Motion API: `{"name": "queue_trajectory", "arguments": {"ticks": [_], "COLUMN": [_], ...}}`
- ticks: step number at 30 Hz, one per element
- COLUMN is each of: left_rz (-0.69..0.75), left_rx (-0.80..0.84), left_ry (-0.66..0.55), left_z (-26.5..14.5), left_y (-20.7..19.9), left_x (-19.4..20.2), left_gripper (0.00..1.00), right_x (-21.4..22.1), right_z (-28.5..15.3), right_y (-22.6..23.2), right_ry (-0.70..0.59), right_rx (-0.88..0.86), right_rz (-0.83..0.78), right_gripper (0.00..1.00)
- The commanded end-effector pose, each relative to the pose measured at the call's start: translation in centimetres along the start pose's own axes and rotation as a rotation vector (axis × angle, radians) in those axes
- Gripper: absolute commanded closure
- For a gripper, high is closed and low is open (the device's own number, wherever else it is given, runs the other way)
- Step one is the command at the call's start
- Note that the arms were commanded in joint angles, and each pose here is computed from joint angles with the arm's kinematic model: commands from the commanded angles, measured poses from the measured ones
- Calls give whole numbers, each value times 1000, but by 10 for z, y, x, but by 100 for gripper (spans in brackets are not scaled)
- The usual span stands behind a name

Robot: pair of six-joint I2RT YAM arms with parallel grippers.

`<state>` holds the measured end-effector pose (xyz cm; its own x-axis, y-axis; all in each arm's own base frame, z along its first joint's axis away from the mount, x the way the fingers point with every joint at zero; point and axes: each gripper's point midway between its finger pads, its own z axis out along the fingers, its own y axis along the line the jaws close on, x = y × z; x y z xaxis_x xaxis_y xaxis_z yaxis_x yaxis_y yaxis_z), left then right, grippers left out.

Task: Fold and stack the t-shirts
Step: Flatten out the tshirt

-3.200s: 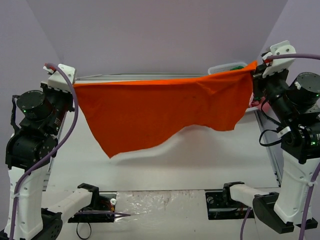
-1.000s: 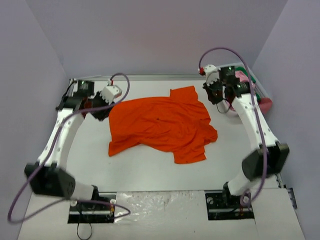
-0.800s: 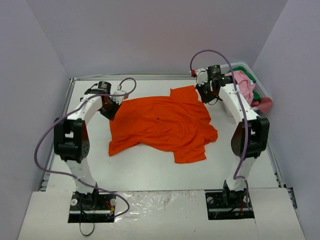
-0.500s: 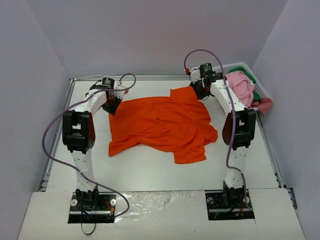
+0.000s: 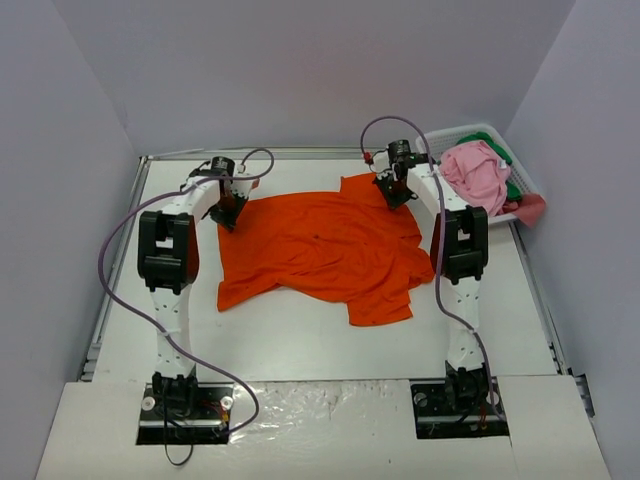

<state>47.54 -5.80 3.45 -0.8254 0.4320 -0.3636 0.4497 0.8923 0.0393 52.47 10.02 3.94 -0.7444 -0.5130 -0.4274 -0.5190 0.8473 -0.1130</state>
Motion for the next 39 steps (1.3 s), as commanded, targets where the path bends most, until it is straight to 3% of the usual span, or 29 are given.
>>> {"name": "queue_trajectory", "arguments": {"ticks": [1,13,20,21,23,31,39], "left_rz": [-38,-62,-55,-54,-48,-26,-33], "left_rx": [-19,-92,-147,-163,-193,-342,-471], "left_ry": [-21,71,84,36,64,-87,-177], "left_z": [-16,9,24,16,25,25,18], "left_y": [4,19,41,47,56,91,112], "left_x": [-10,0,-23,-42,-41,-92,-119], "left_gripper": [98,98,98,98,98,98,98], "right_x": [-10,-7,-34,-37,-44,-68,-85], "right_z": [1,40,61,63,69,88,93], "right_y": [2,-1,-21,-25,-32,-63,-93], "right_ry": [-10,19,-38,-46,-67,-181,-257], "right_rx": [8,11,84,94,121,269,454], "right_rz": [0,6,19,21,21,47,91], "right_gripper": [100,100,100,100,100,100,100]}}
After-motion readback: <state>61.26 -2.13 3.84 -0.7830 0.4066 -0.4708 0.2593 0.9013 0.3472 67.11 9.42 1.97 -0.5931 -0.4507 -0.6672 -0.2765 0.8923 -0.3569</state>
